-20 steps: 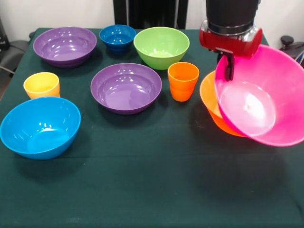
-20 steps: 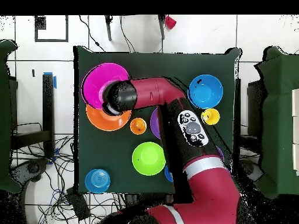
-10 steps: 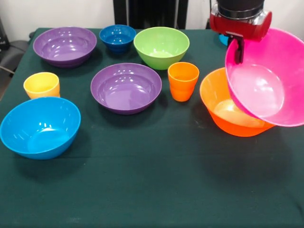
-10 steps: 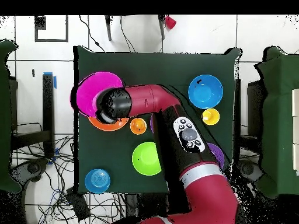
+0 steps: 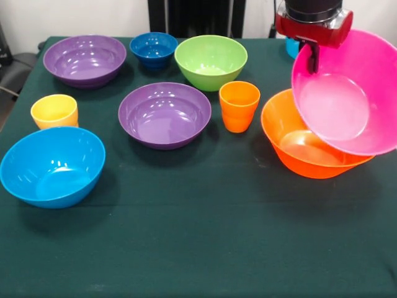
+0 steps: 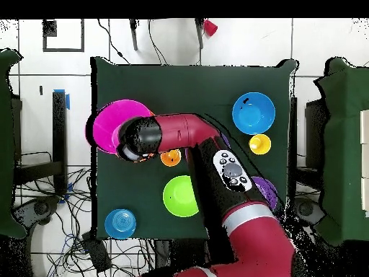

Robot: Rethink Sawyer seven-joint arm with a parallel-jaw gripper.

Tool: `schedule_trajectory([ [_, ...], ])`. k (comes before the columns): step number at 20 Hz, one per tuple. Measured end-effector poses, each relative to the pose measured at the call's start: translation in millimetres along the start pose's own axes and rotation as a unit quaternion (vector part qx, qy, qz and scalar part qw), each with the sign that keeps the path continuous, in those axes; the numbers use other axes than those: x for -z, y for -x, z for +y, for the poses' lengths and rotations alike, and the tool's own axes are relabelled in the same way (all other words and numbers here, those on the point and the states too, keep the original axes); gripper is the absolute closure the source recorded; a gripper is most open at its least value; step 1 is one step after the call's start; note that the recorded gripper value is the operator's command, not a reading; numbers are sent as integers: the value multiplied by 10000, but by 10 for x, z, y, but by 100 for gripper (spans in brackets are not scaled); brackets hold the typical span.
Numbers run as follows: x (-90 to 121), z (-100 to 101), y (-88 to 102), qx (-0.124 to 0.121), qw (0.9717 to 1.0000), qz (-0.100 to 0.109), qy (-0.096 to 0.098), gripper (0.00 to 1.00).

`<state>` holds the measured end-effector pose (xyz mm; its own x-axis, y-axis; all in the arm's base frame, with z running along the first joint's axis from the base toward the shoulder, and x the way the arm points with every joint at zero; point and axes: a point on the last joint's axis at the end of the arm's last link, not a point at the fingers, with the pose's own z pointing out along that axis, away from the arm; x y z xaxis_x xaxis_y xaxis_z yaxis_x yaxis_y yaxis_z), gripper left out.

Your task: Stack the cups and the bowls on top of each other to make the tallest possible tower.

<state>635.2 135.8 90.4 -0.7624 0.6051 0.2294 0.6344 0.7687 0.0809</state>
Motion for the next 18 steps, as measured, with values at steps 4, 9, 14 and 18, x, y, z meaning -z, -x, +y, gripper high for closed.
schedule_trajectory([
  [4, -84, -60, -45, -12, 9999, 108, -49, 100],
  [9, -154, -137, 2, -84, 9998, 184, -60, 100],
  [14, -251, -241, 57, -179, 9994, 286, -77, 100],
  [18, -268, -261, 66, -191, 9993, 301, -83, 100],
])
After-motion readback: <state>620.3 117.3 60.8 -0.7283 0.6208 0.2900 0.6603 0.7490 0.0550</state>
